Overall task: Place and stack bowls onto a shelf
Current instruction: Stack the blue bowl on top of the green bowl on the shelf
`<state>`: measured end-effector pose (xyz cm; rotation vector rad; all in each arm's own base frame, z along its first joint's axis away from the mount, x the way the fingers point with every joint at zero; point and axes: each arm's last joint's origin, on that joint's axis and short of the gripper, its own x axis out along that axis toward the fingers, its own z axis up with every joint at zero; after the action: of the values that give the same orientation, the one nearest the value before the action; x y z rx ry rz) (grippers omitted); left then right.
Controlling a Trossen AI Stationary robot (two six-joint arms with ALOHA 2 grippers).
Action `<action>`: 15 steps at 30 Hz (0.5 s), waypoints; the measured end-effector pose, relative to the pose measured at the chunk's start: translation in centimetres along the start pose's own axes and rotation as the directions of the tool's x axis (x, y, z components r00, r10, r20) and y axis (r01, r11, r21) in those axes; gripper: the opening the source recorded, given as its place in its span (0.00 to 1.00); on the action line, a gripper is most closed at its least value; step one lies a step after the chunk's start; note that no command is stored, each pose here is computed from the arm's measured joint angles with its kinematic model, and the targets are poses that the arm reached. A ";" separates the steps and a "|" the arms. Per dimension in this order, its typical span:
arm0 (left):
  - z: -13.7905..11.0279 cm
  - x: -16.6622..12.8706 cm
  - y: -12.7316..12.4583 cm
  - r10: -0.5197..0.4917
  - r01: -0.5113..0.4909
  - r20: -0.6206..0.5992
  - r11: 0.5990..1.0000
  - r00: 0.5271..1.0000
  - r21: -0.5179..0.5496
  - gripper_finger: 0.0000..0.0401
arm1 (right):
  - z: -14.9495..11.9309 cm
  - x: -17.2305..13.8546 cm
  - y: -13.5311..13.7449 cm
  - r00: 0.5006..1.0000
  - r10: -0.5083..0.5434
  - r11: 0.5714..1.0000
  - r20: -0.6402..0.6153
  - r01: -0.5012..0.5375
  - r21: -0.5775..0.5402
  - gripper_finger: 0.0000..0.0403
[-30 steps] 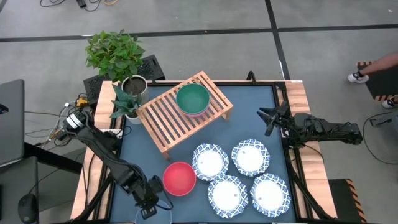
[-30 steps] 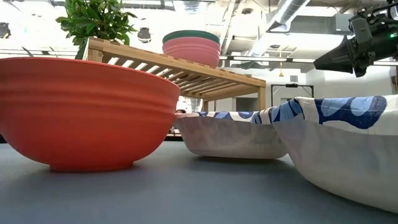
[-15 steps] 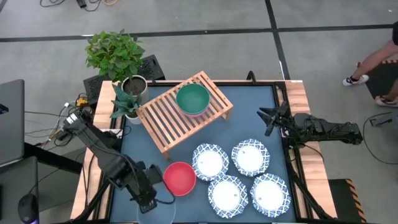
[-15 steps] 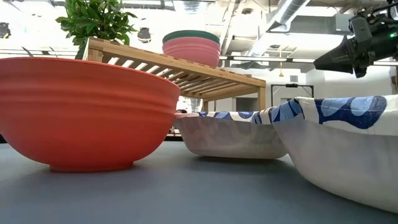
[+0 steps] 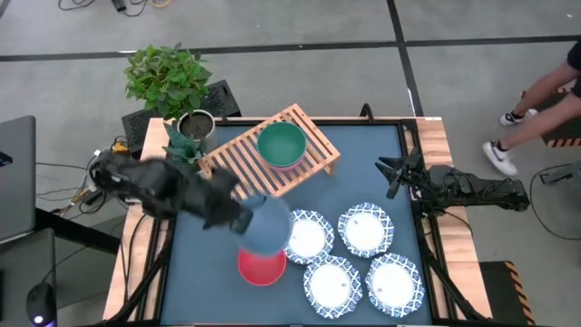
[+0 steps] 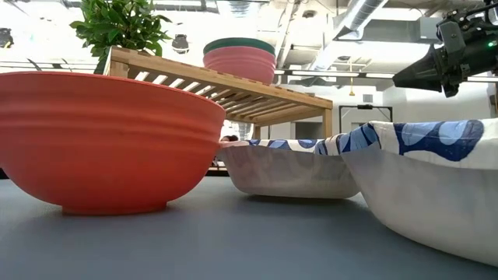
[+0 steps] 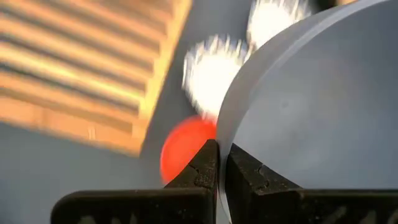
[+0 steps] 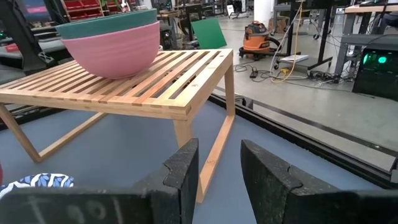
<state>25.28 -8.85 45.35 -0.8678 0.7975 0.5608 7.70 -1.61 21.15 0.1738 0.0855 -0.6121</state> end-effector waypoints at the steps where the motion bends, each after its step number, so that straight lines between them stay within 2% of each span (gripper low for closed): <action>1: 1.0 -0.6 0.1 -0.013 0.014 0.040 1.000 0.999 -0.021 0.00 | 0.0 0.0 0.0 1.000 0.000 1.000 0.000 0.000 -0.001 0.36; 7: 6.6 -3.5 2.0 -0.008 0.061 0.280 0.981 0.960 -0.184 0.00 | 0.0 0.0 0.0 1.000 0.000 1.000 0.000 0.000 -0.002 0.36; 11: 9.7 -4.5 3.6 0.016 0.069 0.346 0.971 0.938 -0.230 0.00 | 0.0 0.0 0.0 1.000 0.000 1.000 0.000 0.000 -0.003 0.36; 15: 11.9 -4.4 5.0 0.039 0.060 0.360 0.964 0.932 -0.259 0.00 | 0.0 0.0 0.0 1.000 0.000 1.000 -0.001 0.000 -0.004 0.36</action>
<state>23.63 3.22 51.38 -0.9769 0.3827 0.8051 7.70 -1.61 21.13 0.1702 0.0877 -0.6121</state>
